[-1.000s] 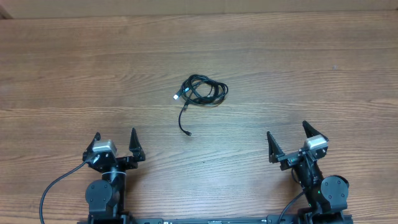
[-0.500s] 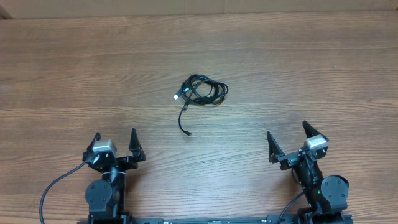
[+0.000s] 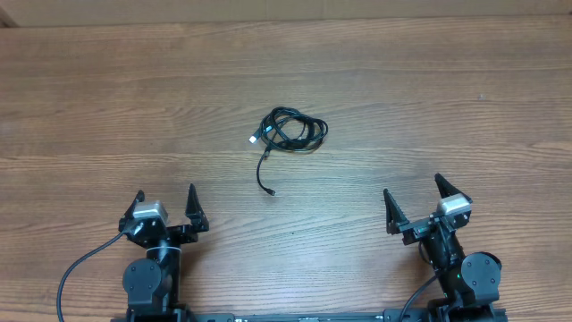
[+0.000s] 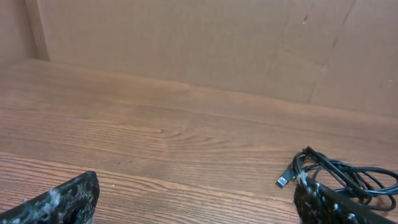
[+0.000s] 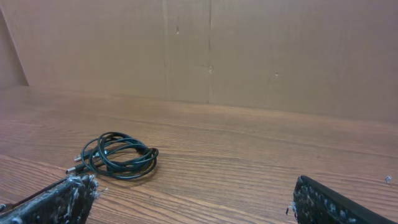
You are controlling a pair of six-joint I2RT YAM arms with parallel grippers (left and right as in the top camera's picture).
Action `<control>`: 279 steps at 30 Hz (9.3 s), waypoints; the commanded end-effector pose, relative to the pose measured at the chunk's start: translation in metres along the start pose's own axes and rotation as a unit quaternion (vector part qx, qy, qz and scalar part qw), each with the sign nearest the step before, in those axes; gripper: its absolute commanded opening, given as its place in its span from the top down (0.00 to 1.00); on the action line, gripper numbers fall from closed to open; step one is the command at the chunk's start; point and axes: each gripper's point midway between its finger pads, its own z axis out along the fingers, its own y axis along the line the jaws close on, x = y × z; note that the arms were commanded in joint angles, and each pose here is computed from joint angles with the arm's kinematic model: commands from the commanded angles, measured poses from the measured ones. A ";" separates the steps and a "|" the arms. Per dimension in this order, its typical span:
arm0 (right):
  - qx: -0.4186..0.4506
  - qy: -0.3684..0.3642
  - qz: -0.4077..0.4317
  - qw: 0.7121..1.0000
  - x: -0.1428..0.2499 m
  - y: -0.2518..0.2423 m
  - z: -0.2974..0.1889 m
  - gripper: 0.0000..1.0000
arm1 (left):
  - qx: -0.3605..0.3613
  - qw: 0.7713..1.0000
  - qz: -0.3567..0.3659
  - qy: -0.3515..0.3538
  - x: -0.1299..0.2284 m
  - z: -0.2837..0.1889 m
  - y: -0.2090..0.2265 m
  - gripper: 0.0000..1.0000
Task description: Untangle cables
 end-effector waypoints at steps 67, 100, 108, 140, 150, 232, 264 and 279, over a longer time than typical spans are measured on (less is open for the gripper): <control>0.001 0.000 0.001 1.000 0.002 0.000 0.000 0.00 | 0.025 0.998 -0.024 -0.045 -0.077 -0.028 -0.016 0.00; 0.001 0.000 0.001 1.000 0.002 0.000 0.000 0.00 | 0.172 0.940 -0.062 0.288 -0.169 -0.015 -0.102 0.00; 0.001 0.000 0.001 1.000 0.002 0.000 0.000 0.00 | 0.215 0.908 -0.094 0.347 -0.147 0.000 -0.119 0.01; 0.001 0.000 0.001 1.000 0.002 0.000 0.000 0.00 | 0.157 0.844 -0.145 0.493 -0.077 0.020 -0.108 0.93; 0.001 0.000 0.001 1.000 0.002 0.000 0.000 0.00 | 0.077 0.813 -0.105 0.567 -0.028 0.027 -0.099 0.93; 0.001 0.000 0.001 1.000 0.002 0.000 0.000 0.00 | 0.190 0.840 0.098 0.498 0.118 0.168 -0.195 0.55; 0.001 0.000 0.001 1.000 0.002 0.000 0.000 0.00 | 0.236 0.813 0.087 0.525 0.145 0.159 -0.206 0.57; 0.001 0.000 0.001 1.000 0.002 0.000 0.000 0.00 | 0.245 0.812 0.102 0.520 0.145 0.160 -0.206 0.89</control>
